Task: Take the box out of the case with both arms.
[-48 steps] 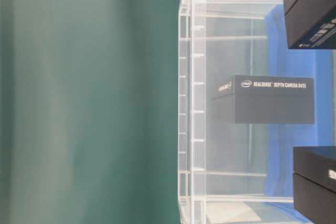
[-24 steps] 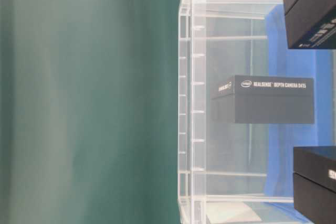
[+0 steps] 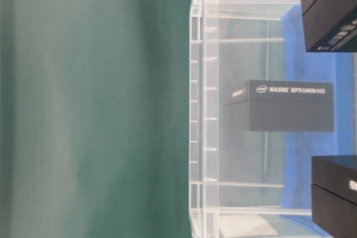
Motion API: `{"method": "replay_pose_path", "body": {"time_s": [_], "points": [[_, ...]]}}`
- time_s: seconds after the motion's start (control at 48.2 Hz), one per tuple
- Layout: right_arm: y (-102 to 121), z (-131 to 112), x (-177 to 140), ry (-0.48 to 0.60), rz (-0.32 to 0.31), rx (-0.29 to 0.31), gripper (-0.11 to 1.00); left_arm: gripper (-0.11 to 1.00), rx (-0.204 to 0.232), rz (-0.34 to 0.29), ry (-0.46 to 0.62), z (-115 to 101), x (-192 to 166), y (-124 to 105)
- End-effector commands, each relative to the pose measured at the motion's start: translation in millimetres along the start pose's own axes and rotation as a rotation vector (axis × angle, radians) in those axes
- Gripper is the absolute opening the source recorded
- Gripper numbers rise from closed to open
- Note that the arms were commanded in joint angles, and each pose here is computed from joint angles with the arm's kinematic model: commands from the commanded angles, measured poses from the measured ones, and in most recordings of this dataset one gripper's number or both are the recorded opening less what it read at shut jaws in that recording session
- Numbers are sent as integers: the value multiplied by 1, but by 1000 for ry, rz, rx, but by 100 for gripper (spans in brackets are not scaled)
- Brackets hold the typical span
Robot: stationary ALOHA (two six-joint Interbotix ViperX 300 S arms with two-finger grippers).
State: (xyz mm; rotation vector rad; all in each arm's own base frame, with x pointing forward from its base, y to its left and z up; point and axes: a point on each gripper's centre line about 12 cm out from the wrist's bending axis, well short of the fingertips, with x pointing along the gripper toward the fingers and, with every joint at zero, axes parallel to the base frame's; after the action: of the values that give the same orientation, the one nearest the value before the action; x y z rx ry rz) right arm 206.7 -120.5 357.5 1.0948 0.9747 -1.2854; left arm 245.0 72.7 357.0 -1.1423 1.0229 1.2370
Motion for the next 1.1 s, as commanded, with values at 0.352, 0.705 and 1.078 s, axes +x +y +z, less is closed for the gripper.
{"method": "replay_pose_path", "body": {"time_s": [0.352, 0.705, 1.078], "points": [[2, -2, -4, 21, 28, 1, 87, 86, 1, -29, -6, 0, -8, 1], [1, -3, -5, 20, 31, 1, 87, 86, -1, -24, -5, 0, -7, 3], [0, -3, -5, 19, 33, 1, 87, 86, 1, -24, -6, 0, -7, 3]]}}
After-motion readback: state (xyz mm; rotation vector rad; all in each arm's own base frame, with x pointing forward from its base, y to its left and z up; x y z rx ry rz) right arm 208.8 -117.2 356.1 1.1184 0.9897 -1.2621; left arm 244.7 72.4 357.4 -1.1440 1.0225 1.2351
